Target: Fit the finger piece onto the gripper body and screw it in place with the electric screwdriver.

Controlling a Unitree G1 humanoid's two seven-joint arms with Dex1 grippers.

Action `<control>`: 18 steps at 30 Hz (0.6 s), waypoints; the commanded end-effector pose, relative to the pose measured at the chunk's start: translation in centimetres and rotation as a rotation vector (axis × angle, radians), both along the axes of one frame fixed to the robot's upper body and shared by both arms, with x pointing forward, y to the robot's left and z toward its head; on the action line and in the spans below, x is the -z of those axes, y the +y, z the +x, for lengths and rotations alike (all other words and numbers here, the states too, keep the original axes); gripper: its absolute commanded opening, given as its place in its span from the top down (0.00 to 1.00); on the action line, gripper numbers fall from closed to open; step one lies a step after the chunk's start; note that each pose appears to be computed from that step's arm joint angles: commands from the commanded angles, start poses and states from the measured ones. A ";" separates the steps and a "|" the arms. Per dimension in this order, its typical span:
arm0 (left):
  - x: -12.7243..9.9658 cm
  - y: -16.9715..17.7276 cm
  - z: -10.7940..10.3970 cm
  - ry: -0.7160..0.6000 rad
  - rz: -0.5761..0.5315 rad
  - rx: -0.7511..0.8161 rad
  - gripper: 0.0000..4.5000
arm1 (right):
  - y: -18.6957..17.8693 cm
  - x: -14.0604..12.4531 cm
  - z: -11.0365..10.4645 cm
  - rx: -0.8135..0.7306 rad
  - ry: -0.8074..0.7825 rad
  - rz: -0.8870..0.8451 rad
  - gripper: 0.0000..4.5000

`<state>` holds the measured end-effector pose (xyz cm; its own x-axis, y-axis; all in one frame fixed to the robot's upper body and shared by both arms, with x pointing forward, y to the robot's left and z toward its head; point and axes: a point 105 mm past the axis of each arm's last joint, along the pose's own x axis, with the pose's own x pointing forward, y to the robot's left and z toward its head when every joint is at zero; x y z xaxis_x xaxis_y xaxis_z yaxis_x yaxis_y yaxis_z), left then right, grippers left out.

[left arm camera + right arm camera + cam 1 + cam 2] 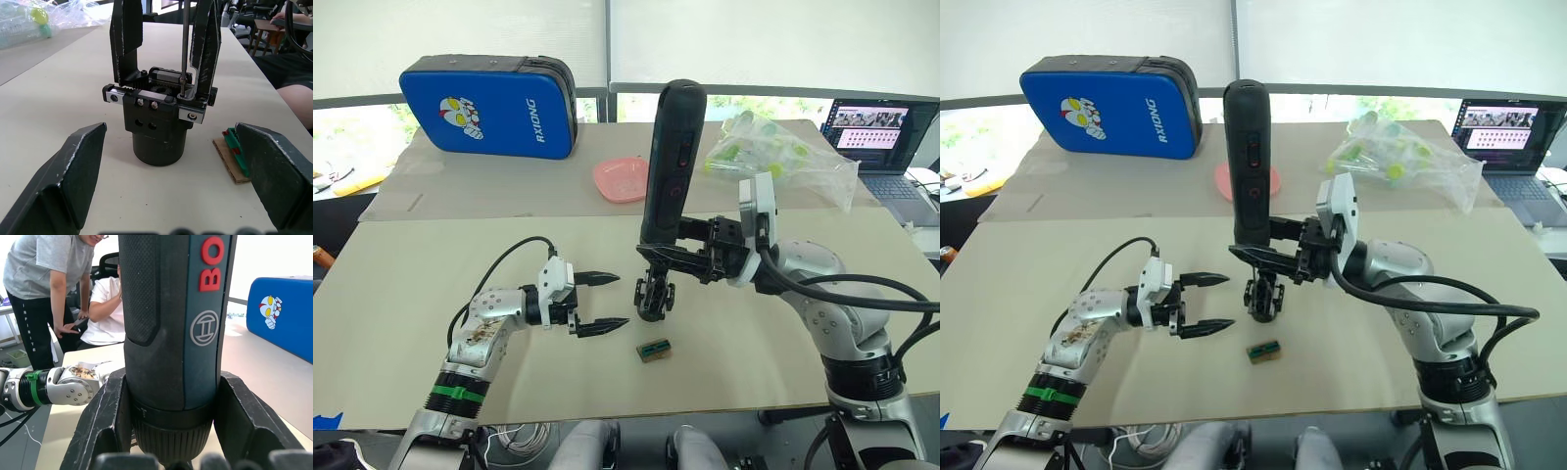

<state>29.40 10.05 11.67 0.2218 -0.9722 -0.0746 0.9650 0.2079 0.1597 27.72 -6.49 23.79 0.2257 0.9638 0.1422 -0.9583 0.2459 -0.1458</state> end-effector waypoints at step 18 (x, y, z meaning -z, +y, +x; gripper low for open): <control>-0.5 -0.3 -0.1 -0.022 0.001 0.006 0.00 | 0.2 -0.8 -0.6 -0.010 -0.055 0.019 0.58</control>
